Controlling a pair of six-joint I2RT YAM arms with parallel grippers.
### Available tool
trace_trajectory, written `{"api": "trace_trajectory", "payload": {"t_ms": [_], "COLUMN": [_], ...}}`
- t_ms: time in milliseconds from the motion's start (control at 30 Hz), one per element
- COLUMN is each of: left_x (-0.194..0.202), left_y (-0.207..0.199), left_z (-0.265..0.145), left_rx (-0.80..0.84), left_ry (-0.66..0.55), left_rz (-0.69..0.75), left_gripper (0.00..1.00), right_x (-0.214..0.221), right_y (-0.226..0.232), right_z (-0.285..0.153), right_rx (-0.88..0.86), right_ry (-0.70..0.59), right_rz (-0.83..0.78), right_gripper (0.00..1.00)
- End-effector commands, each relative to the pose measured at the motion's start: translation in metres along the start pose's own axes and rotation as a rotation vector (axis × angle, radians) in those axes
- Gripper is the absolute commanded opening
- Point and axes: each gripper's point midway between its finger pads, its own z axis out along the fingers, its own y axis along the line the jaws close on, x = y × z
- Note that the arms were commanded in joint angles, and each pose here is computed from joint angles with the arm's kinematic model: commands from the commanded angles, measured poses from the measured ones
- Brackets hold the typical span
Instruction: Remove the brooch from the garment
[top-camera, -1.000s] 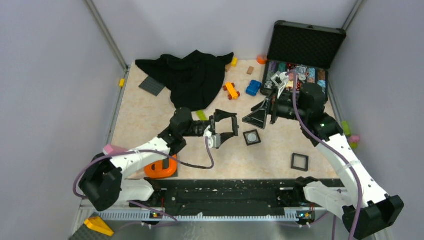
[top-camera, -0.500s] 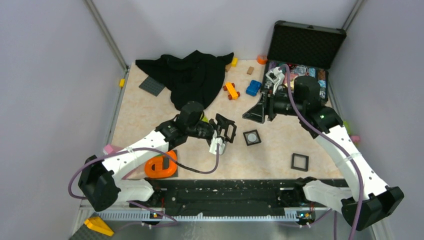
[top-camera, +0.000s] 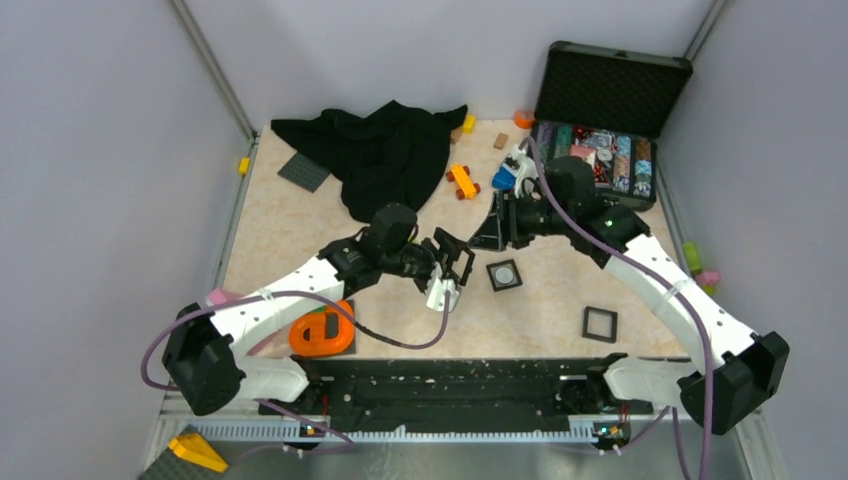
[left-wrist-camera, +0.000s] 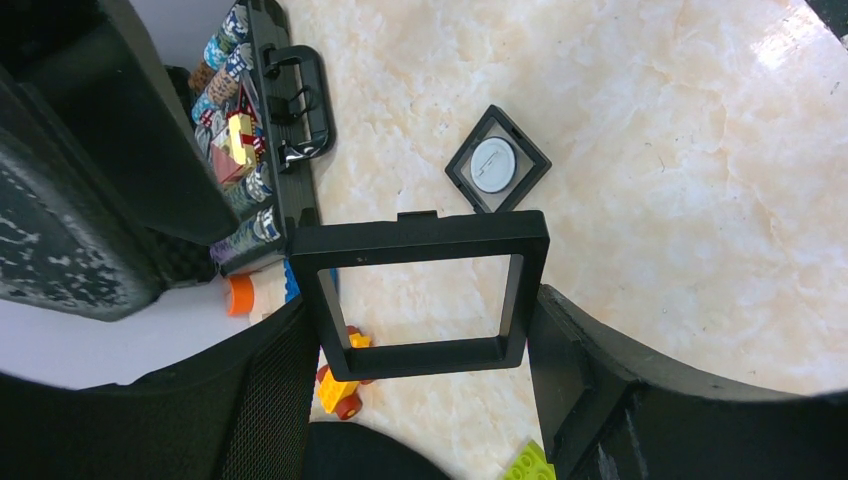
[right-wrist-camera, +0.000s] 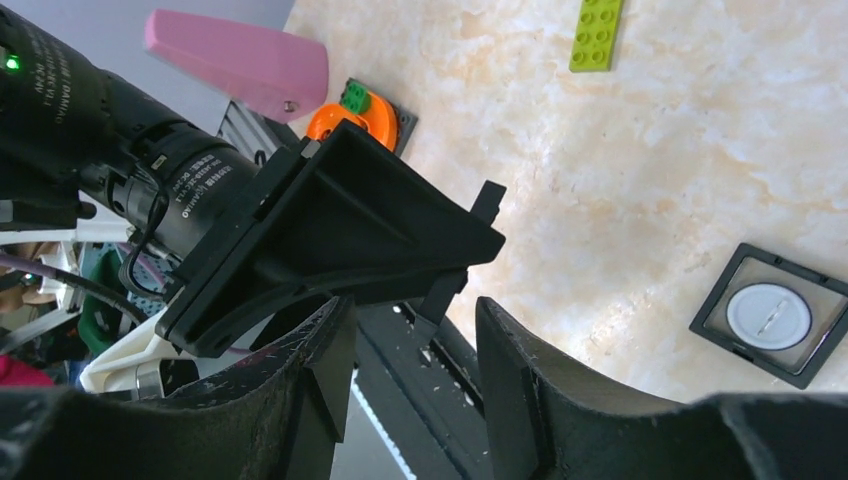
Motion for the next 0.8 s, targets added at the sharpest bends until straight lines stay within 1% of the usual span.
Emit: {"api": "trace_trajectory", "payload": {"t_ms": [0, 133, 233, 333, 467, 533, 667, 767], "left_x": [-0.006, -0.004, -0.005, -0.006, -0.006, -0.005, -0.005, -0.004], "left_y": [0.015, 0.015, 0.015, 0.015, 0.015, 0.015, 0.014, 0.014], "left_z": [-0.001, 0.000, 0.001, 0.002, 0.003, 0.003, 0.004, 0.004], "left_rx": [-0.031, -0.048, -0.067, -0.071, -0.067, -0.068, -0.064, -0.064], "left_ry": [-0.007, -0.008, -0.019, -0.029, -0.029, -0.029, -0.029, -0.028], "left_rz": [0.045, 0.044, 0.045, 0.048, 0.045, 0.047, 0.048, 0.047], "left_gripper": [0.48, 0.48, 0.48, 0.48, 0.48, 0.48, 0.49, 0.51], "right_x": [-0.008, 0.000, 0.006, 0.009, 0.009, 0.009, 0.008, 0.008], "right_y": [0.011, 0.009, 0.007, 0.006, 0.005, 0.004, 0.004, 0.003], "right_z": [-0.001, 0.004, 0.008, 0.012, 0.016, 0.017, 0.019, 0.020], "right_rx": [0.014, 0.032, 0.043, 0.046, 0.047, 0.050, 0.049, 0.051], "right_ry": [-0.022, 0.014, 0.037, 0.049, 0.054, 0.051, 0.051, 0.052], "right_rz": [-0.005, 0.000, 0.004, 0.005, 0.004, 0.003, 0.002, 0.002], "right_gripper": [0.48, 0.46, 0.45, 0.42, 0.39, 0.32, 0.29, 0.21]}}
